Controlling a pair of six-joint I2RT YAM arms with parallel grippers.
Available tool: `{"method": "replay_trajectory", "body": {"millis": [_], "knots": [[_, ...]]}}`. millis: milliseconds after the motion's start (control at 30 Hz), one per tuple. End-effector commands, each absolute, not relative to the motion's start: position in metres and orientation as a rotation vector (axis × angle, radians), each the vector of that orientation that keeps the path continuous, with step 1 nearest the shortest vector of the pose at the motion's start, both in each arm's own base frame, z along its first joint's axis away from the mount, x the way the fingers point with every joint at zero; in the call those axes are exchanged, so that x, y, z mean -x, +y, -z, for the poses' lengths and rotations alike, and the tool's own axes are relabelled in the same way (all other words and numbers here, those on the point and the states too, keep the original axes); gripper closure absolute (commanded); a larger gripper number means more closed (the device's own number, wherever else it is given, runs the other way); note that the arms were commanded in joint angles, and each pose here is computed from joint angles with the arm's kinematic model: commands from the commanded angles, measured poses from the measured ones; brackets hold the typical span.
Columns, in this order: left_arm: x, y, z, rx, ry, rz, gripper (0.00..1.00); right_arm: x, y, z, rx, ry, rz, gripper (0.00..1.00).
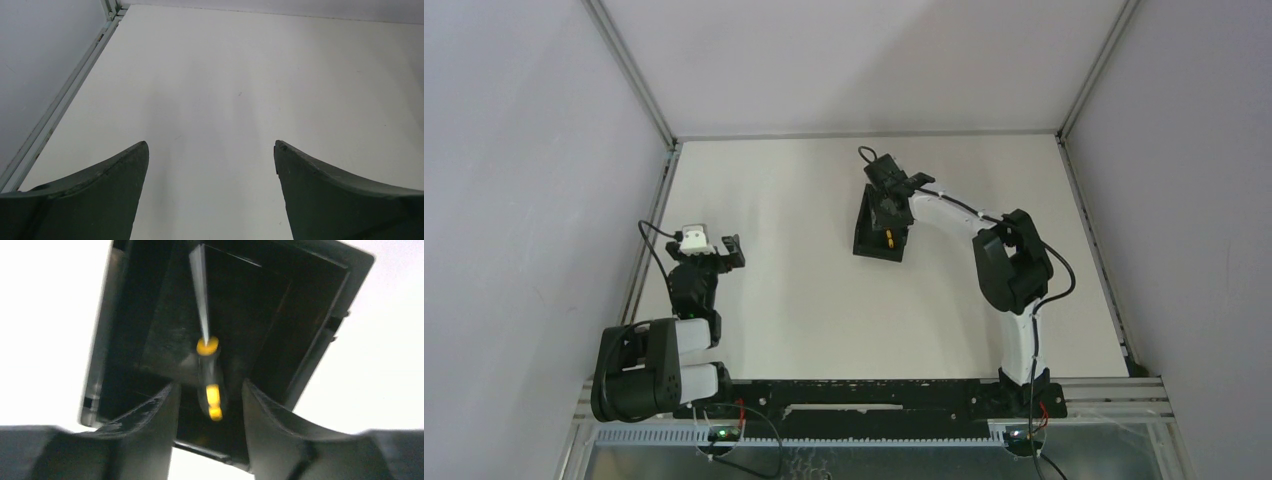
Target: Put the screwdriver in the bin
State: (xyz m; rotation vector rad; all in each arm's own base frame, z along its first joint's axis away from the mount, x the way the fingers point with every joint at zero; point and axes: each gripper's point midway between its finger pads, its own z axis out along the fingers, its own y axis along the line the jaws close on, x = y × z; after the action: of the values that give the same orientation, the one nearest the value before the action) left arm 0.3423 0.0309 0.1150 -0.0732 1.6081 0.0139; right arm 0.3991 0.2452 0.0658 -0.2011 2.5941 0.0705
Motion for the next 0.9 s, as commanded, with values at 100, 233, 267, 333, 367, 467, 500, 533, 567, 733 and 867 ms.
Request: {"method": "replay_trajectory", "body": {"millis": [100, 233, 267, 333, 367, 467, 500, 533, 567, 733, 867], "knots": [[-0.352, 0.032, -0.139, 0.050, 1.542, -0.032, 0.00, -0.416, 0.261, -0.100, 0.165, 2.486, -0.099, 0.27], [-0.352, 0.032, -0.139, 0.050, 1.542, -0.033, 0.00, -0.413, 0.265, -0.126, 0.183, 2.447, -0.116, 0.26], [-0.352, 0.032, -0.139, 0.050, 1.542, -0.033, 0.00, -0.413, 0.264, -0.135, 0.183, 2.432, -0.122, 0.26], [-0.352, 0.032, -0.139, 0.049, 1.541, -0.032, 0.00, -0.410, 0.261, -0.155, 0.178, 2.397, -0.137, 0.17], [-0.353, 0.032, -0.139, 0.050, 1.541, -0.033, 0.00, -0.408, 0.257, -0.167, 0.170, 2.374, -0.140, 0.11], [-0.353, 0.032, -0.139, 0.049, 1.542, -0.032, 0.00, -0.401, 0.233, -0.193, 0.126, 2.316, -0.121, 0.00], [-0.352, 0.032, -0.139, 0.049, 1.540, -0.033, 0.00, -0.397, 0.223, -0.197, 0.110, 2.309, -0.114, 0.00], [-0.352, 0.032, -0.139, 0.050, 1.542, -0.033, 0.00, -0.393, 0.211, -0.208, 0.090, 2.284, -0.129, 0.00], [-0.352, 0.032, -0.139, 0.049, 1.541, -0.032, 0.00, -0.390, 0.197, -0.208, 0.074, 2.279, -0.132, 0.00], [-0.353, 0.032, -0.139, 0.049, 1.542, -0.033, 0.00, -0.379, 0.113, -0.180, -0.045, 2.278, -0.190, 0.00], [-0.352, 0.032, -0.139, 0.049, 1.541, -0.033, 0.00, -0.384, 0.043, -0.159, -0.179, 2.222, -0.218, 0.00]]}}
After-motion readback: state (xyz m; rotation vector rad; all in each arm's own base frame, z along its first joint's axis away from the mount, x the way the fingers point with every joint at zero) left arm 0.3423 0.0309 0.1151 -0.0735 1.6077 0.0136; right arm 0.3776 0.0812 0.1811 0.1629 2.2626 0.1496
